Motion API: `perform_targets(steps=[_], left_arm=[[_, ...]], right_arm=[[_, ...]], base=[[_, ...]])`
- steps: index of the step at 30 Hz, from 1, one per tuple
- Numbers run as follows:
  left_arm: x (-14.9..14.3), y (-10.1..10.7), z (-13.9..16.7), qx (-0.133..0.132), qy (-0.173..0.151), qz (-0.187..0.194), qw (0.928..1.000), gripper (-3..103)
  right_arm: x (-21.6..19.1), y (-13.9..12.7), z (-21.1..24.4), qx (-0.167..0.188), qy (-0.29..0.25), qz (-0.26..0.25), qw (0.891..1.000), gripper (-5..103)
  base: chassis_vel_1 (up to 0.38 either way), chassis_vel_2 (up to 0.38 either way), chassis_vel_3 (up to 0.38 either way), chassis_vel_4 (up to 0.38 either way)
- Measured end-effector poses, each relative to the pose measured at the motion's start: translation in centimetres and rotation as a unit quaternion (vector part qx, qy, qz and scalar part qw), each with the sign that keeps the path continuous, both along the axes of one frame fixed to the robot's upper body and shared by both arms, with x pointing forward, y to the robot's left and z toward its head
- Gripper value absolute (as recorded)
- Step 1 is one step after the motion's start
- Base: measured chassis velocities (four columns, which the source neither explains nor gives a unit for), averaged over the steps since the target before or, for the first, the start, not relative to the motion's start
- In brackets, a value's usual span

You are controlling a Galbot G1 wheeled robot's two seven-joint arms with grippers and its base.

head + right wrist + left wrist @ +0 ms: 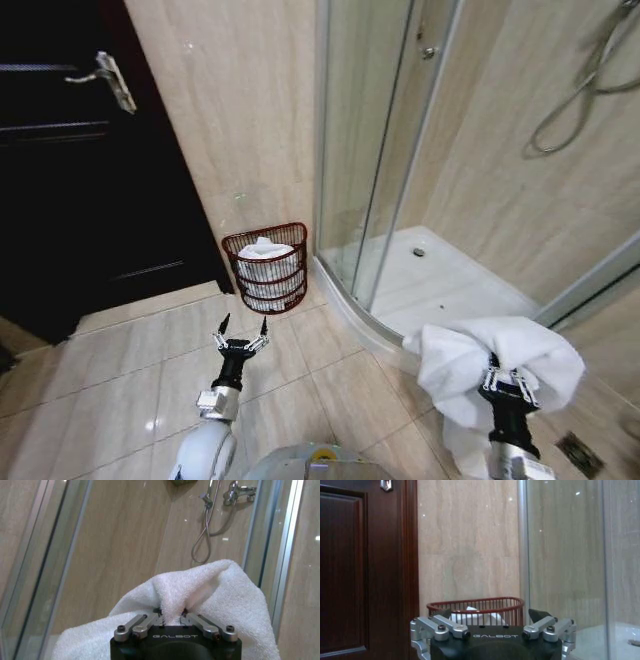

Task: Discard the used towel into the hamper.

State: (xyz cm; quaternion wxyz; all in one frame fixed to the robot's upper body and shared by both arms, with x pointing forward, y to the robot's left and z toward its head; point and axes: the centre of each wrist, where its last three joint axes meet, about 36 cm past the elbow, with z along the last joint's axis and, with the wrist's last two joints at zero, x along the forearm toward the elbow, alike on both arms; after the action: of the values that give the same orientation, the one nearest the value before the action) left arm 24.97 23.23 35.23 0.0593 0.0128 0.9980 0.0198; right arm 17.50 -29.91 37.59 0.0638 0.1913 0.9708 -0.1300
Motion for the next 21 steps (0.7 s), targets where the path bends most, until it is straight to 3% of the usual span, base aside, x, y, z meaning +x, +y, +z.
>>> perform_targets(steps=[21], left_arm=[[-0.67, -0.21, 0.32, -0.003, 0.025, -0.001, 0.9997, 100]], right_arm=[[-0.06, -0.30, -1.06, -0.009, 0.012, 0.005, 1.000, 14]], base=[[0.127, 0.136, -0.113, -0.121]])
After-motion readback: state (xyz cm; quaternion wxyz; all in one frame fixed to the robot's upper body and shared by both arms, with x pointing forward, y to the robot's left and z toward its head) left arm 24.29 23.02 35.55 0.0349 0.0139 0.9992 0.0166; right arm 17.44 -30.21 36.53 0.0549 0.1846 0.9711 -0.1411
